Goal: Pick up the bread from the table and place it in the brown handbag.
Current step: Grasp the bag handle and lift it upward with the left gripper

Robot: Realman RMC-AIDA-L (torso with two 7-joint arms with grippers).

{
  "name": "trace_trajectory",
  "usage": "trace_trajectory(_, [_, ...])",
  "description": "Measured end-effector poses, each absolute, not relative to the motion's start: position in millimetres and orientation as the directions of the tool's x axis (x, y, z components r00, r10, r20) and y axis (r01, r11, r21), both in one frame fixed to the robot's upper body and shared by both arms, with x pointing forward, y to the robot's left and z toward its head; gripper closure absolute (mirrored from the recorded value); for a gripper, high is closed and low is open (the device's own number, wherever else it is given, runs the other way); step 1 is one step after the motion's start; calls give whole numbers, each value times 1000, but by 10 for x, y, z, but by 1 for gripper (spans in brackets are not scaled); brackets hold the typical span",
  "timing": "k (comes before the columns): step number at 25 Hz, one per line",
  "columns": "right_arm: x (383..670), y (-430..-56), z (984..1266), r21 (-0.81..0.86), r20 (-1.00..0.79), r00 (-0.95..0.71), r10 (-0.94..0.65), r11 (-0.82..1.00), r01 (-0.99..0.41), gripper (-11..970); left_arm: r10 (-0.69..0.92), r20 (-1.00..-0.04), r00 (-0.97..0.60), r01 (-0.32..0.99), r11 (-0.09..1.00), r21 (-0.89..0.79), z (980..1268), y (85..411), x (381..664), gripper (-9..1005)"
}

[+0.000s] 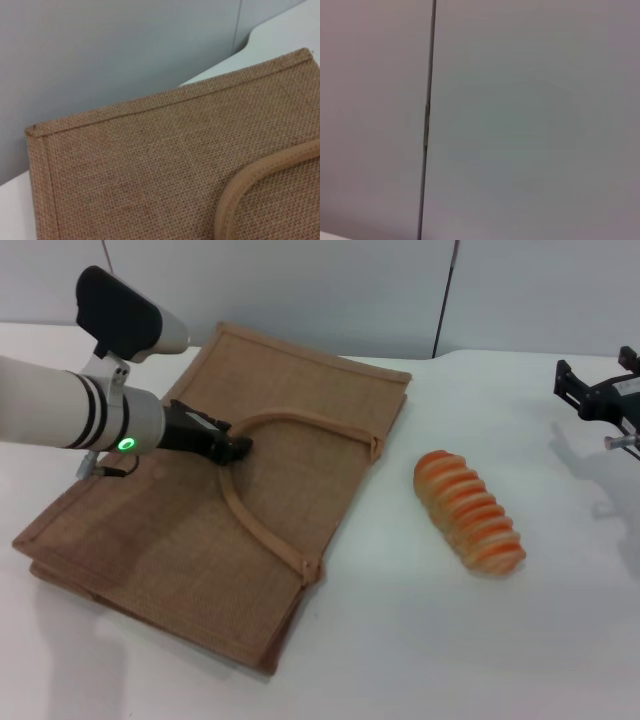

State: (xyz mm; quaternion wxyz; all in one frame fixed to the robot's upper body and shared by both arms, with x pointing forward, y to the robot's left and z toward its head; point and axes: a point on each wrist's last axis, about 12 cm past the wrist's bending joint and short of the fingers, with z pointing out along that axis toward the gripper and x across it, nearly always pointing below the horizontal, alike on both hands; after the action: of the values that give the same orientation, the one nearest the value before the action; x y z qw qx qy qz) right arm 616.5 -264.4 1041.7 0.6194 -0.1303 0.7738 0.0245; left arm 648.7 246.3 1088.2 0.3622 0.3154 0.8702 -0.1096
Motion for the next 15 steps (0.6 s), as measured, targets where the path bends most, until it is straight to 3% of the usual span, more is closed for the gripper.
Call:
trace_trajectory(9, [6172, -2638, 10422, -115, -966, -200, -163, 966, -231, 95, 464, -705, -536, 624, 781, 39, 10877, 2455, 6492, 601])
trace_trajectory(15, [6174, -2637, 10424, -115, -966, -200, -163, 966, -231, 95, 459, -711, -533, 610, 791, 54, 10881, 2479, 6506, 800])
